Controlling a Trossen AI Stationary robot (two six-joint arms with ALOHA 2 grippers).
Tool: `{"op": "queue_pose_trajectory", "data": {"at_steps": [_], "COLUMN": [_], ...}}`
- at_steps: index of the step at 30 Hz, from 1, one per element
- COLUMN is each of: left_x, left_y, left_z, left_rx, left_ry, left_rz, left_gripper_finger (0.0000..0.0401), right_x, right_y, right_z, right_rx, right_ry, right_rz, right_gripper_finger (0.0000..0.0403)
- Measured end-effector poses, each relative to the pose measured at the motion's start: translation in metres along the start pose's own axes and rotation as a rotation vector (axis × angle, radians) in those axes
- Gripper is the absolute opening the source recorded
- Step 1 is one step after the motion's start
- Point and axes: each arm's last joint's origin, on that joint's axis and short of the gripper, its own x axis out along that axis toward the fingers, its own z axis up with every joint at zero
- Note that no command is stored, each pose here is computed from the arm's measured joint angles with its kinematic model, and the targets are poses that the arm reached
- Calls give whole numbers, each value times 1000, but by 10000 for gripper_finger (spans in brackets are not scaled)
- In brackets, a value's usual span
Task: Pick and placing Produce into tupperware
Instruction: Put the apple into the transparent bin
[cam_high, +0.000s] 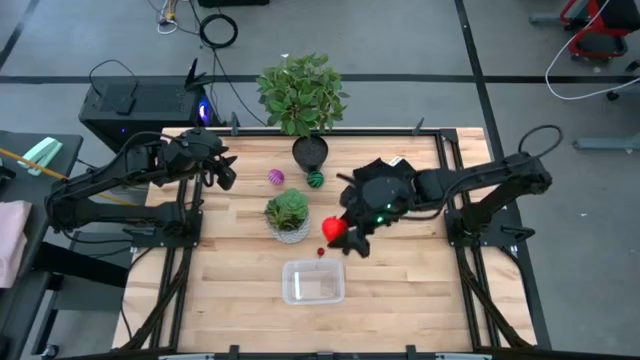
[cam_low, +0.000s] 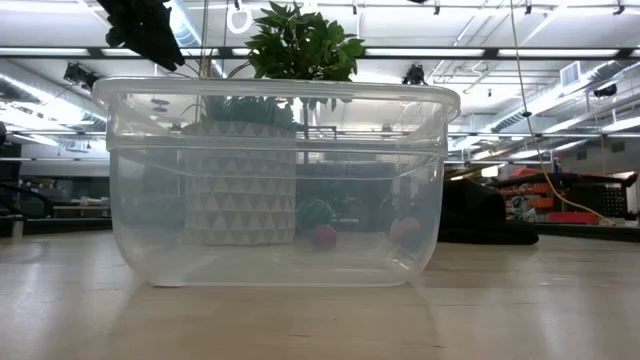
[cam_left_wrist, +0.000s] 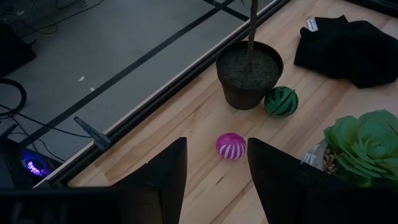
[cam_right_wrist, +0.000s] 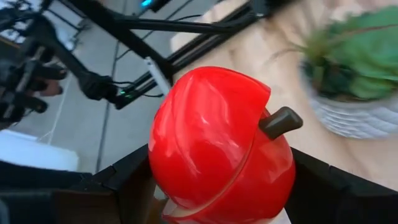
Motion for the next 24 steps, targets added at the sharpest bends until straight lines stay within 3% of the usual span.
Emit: {"op": "queue_pose_trajectory", "data": {"at_steps": [14,24], "left_x": [0,0], "left_y": [0,0], "left_z": [0,0], "left_rx": [-2,0], "left_ry": [0,0], "left_rz": [0,0], "left_gripper_finger": [178,173], "right_x": [56,99], "right_y": [17,1], "right_z": [-25,-38], "right_rx": [-146,-229], "right_ry": [40,76], "right_rz": [64,-29], "right_gripper_finger": [289,290]}}
